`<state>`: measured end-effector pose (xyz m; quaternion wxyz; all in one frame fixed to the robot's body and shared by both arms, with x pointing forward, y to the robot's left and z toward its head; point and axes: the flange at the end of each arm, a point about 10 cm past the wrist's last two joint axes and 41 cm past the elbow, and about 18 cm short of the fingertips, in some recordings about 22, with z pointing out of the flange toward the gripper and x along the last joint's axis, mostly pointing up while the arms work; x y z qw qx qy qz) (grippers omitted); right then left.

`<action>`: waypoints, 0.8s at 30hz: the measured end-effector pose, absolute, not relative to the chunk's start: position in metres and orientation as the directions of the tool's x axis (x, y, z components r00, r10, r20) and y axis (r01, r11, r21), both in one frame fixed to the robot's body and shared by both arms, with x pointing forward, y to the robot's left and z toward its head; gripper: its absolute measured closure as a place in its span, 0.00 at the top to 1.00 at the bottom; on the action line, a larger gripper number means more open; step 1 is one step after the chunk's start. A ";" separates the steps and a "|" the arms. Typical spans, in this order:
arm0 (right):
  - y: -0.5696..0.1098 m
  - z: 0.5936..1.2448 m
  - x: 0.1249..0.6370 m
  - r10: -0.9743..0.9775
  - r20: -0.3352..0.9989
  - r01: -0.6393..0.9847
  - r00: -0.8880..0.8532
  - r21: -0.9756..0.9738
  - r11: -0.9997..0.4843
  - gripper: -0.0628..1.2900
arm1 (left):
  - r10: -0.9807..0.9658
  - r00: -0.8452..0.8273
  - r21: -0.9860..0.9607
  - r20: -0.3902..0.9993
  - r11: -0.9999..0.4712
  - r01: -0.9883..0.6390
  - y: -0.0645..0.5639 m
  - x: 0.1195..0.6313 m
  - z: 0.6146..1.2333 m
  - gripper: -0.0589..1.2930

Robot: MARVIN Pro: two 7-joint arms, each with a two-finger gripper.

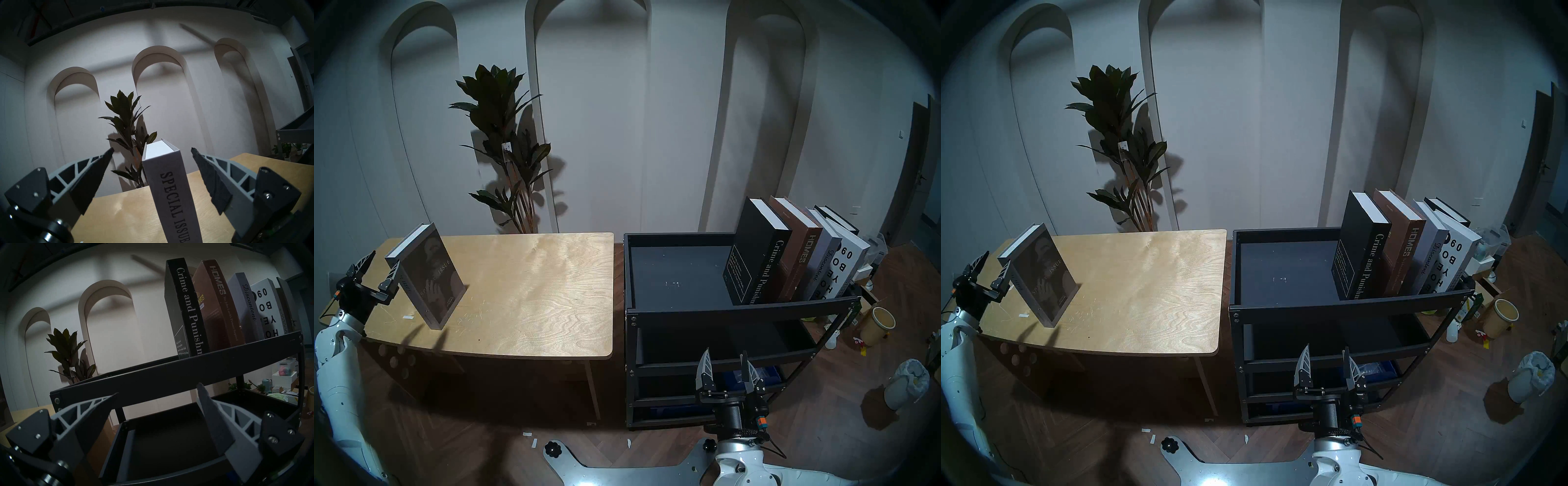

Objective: Move the books from the display table onto the shelf, standing them upright with spines facing out and tallest at one end

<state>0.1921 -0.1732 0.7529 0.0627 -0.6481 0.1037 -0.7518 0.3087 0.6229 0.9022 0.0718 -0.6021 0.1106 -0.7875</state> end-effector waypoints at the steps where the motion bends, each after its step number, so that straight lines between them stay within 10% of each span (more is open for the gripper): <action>1: -0.173 0.753 0.192 -0.229 0.962 -0.041 -0.152 -0.237 -0.971 0.97 | -0.242 -0.265 -0.257 0.933 -0.966 -0.022 0.623 0.310 0.902 0.96; 24: -0.174 0.753 0.192 -0.220 0.964 -0.065 -0.150 -0.231 -0.971 0.97 | -0.125 -0.207 -0.144 0.970 -0.986 -0.078 0.615 0.347 0.876 0.96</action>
